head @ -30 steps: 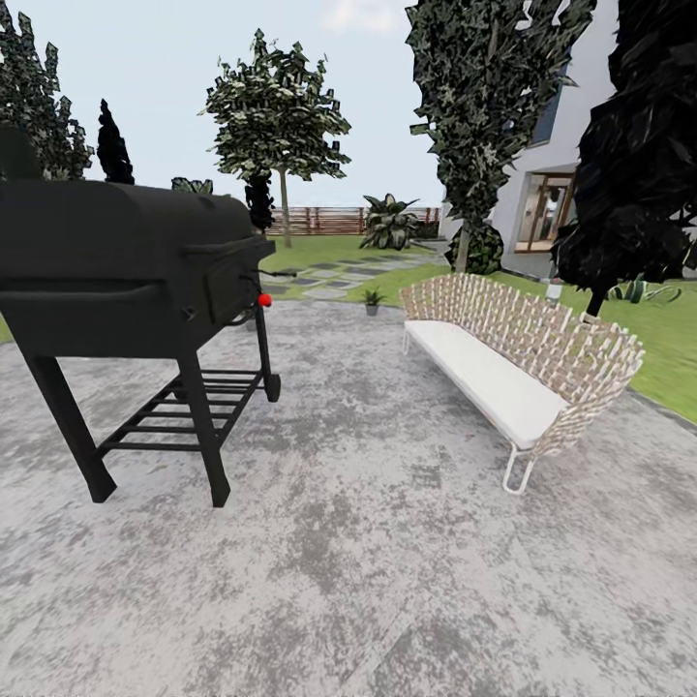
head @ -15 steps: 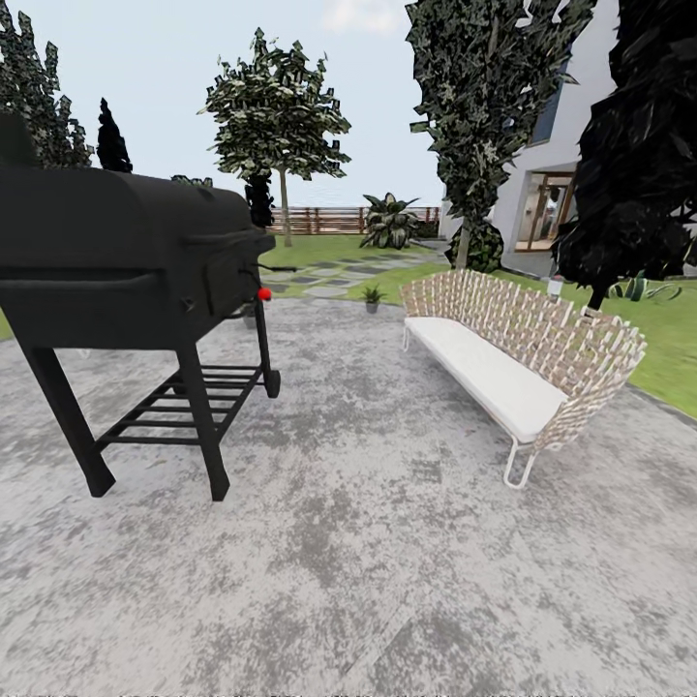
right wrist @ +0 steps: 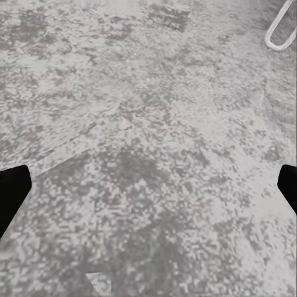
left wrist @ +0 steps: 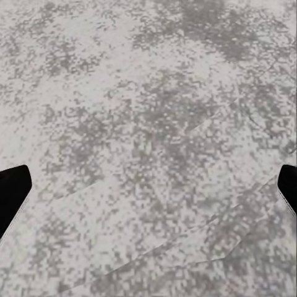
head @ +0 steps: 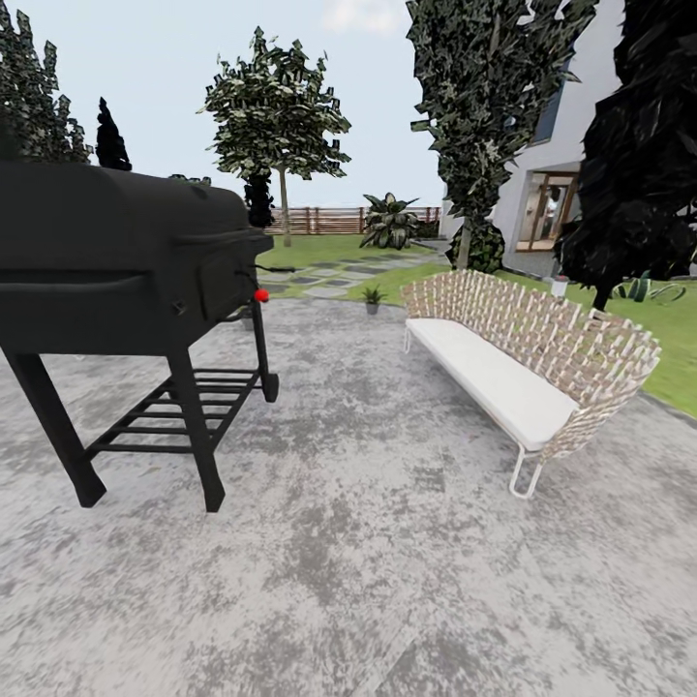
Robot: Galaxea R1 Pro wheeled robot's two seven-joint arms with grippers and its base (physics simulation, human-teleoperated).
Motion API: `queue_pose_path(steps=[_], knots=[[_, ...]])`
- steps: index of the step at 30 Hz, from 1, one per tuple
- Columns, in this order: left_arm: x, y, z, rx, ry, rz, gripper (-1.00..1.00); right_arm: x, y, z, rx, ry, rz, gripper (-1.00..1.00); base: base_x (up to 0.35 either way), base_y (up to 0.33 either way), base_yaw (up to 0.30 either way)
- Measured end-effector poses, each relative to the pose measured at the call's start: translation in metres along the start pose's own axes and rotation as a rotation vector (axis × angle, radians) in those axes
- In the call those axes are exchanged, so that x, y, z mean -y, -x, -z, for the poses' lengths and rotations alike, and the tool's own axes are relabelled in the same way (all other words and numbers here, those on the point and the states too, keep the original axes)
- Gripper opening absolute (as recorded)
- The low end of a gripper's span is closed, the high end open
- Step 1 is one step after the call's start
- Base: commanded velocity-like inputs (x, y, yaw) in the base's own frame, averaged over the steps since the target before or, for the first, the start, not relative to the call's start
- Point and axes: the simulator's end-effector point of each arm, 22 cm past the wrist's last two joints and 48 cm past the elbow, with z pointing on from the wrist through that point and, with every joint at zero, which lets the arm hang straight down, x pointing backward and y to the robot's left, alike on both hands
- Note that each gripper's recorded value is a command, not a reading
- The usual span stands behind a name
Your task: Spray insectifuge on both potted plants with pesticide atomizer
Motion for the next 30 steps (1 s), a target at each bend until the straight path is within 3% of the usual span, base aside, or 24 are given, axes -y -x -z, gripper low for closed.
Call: queue_pose_path(steps=[21, 30], knots=[[0.0, 0.0, 0.0, 0.001, -0.007, 0.0, 1.0, 0.0, 0.0, 0.0, 0.0, 0.001, 0.0, 1.0, 0.339, 0.0, 0.0], [0.002, -0.018, 0.004, -0.035, -0.013, -0.009, 1.0, -0.001, 0.0, 0.0, 0.0, 0.002, 0.002, 1.0, 0.34, 0.0, 0.0]])
